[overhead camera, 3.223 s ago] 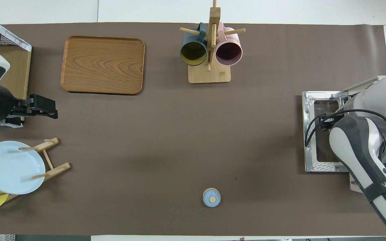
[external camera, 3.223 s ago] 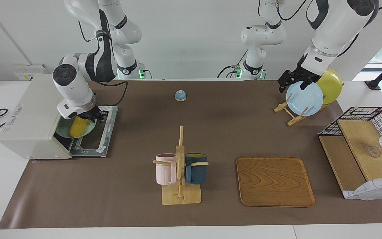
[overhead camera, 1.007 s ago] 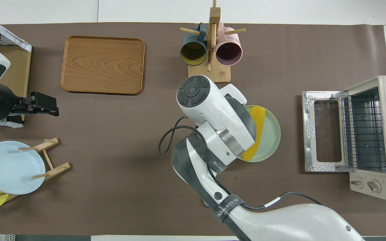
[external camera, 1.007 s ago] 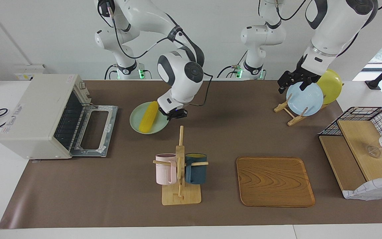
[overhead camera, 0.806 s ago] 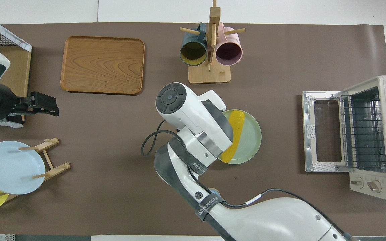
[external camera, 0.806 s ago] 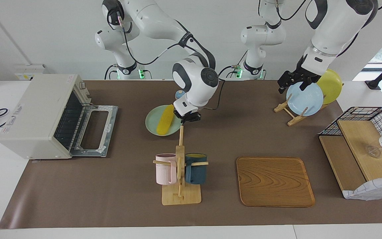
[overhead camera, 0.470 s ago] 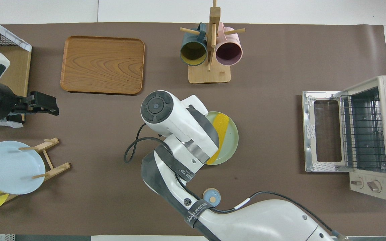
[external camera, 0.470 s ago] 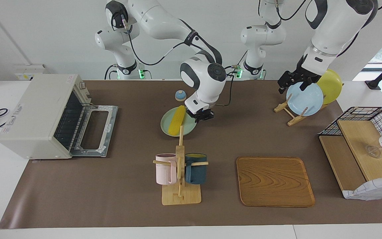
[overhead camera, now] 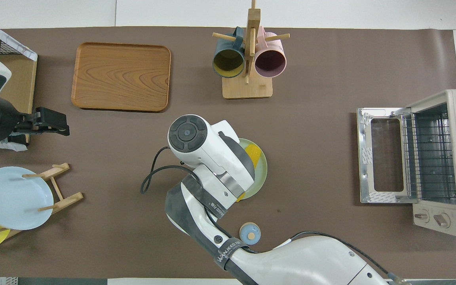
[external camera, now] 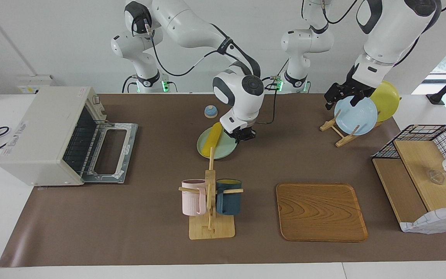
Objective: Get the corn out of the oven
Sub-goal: 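Pull the plate with corn out and set it on the table center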
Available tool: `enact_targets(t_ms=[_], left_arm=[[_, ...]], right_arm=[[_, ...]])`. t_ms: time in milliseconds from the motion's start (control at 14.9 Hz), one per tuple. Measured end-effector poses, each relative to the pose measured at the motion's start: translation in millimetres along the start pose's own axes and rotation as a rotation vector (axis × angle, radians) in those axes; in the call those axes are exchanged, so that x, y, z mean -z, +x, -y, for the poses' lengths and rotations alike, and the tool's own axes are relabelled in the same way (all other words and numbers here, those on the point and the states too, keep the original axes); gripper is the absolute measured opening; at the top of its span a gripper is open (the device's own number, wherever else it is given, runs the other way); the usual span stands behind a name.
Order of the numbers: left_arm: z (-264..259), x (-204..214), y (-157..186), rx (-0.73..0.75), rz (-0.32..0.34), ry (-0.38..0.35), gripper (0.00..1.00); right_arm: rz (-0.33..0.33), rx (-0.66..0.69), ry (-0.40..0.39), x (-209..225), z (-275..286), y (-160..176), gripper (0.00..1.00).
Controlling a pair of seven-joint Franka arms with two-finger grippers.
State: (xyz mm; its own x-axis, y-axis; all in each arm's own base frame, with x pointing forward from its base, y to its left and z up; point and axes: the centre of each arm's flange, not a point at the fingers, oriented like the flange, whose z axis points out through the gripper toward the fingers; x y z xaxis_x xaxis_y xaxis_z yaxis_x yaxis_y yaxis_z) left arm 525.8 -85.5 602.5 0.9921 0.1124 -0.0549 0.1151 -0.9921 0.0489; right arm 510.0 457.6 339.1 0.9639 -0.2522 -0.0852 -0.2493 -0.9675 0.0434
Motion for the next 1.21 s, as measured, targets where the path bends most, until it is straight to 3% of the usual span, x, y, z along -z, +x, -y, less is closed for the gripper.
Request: enact_targets(t_ms=[269, 336, 470, 604, 1007, 1141, 1208], left_arm=[[0, 0, 0, 0.000, 0.000, 0.000, 1.00], [0, 0, 0, 0.000, 0.000, 0.000, 1.00], [0, 0, 0, 0.000, -0.001, 0.000, 1.00], [0, 0, 0, 0.000, -0.001, 0.000, 1.00], [-13, -4, -2, -0.025, -0.003, 0.000, 1.00], [-38, -14, -6, -0.069, -0.003, -0.011, 1.00], [-55, -22, -9, -0.094, -0.003, -0.029, 1.00]], right_arm=[[-0.015, -0.004, 0.038, -12, 0, 2, 0.08], [-0.021, 0.010, 0.046, -11, 0, 2, 0.11], [-0.033, 0.064, 0.057, -6, 0, 5, 0.30], [-0.040, 0.103, 0.049, 1, -9, 15, 0.31], [0.015, 0.108, -0.163, 71, -109, 56, 0.26], [0.020, 0.074, -0.254, 66, -148, 69, 0.11], [0.018, 0.063, -0.296, 53, -168, 75, 0.09]])
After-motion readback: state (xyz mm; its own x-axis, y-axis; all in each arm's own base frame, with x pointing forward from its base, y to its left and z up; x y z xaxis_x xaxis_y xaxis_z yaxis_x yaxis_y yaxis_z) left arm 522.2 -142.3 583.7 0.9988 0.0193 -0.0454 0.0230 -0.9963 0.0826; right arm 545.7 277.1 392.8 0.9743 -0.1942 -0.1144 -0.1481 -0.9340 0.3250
